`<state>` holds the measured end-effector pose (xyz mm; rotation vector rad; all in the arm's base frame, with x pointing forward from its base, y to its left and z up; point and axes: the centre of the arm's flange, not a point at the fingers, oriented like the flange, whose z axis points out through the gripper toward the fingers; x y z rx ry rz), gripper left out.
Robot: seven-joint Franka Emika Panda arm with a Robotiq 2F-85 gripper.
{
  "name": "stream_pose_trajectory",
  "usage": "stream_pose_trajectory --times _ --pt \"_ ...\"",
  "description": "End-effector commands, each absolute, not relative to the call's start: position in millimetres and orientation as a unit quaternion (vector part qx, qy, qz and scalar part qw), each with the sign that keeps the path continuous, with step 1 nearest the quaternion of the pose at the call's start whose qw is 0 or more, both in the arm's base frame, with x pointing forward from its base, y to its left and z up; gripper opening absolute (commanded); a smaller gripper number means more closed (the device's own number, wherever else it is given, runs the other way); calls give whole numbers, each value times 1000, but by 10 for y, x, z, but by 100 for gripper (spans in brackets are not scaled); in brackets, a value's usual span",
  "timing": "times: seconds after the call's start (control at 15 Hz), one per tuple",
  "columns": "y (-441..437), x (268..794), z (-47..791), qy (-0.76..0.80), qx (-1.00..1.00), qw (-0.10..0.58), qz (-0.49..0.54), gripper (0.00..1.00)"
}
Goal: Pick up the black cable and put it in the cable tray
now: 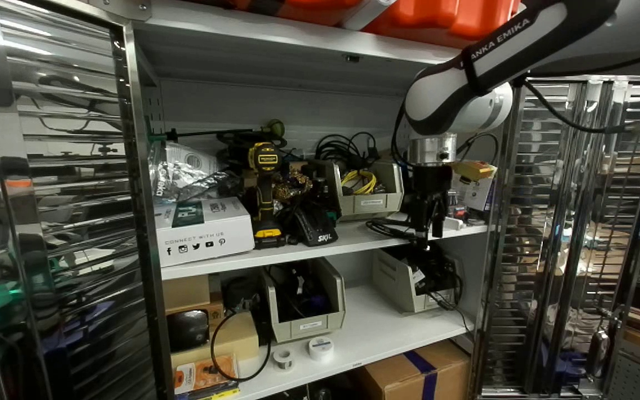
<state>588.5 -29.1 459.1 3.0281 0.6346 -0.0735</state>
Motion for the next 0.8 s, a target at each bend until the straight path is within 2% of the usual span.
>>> stream_pose_trajectory --times 0.0,0.53,0.6,0.67,0.73 --pt "-341 6437 4719 297 954 32 8 100" --pt "-313 6776 4583 431 900 46 32 100" --pt "-307 6789 4565 440 896 47 30 96" --pt "-300 6790 4541 449 892 46 28 74" --pt "-294 6793 4528 455 889 47 27 71"
